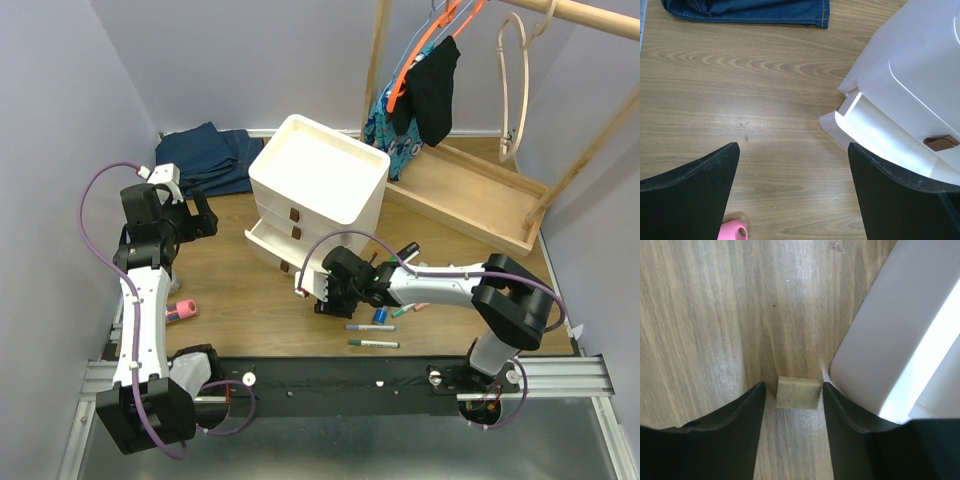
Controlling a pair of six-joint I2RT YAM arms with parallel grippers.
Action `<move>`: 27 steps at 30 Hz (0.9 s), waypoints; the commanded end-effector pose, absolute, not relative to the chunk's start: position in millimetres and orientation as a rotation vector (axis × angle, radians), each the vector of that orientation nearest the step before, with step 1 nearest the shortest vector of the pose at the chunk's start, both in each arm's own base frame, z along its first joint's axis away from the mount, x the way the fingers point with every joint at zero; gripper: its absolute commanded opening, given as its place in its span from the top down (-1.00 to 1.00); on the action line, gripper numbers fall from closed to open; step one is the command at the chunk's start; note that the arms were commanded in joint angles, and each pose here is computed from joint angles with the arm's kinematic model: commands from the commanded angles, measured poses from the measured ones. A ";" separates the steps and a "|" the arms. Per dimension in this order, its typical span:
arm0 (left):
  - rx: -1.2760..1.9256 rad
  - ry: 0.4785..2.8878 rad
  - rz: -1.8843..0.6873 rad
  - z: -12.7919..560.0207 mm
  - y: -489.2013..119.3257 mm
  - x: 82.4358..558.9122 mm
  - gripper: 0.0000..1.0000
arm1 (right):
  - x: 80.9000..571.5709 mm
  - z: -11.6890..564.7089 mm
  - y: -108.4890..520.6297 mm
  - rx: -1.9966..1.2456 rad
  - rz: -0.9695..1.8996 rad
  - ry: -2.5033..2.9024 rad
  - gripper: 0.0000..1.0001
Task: Sort the stationery into containers
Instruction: Pick up the stationery from the center of the board, then place the stationery in the drawer.
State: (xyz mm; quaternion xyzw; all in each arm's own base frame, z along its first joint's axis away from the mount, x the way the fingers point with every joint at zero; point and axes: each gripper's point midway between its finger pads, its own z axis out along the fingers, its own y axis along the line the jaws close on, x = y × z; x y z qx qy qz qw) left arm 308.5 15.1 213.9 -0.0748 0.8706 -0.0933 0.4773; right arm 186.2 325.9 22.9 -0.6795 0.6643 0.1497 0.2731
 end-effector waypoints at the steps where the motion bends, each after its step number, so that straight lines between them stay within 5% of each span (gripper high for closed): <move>1: -0.189 2.116 -0.247 212.7 13.6 306.5 -0.97 | 189.6 24.0 335.8 -1.793 0.457 1.819 0.00; 11: -0.191 2.116 -0.271 210.9 10.1 306.1 -0.97 | 166.7 34.7 319.2 -1.883 0.527 1.823 0.48; 19: -0.227 2.109 -0.324 207.0 3.9 304.7 -0.97 | 135.2 95.7 327.5 -1.939 0.761 1.734 0.53; 27: -0.242 2.103 -0.343 204.5 1.2 302.3 -0.97 | 202.0 163.4 377.4 -1.658 0.580 1.603 0.55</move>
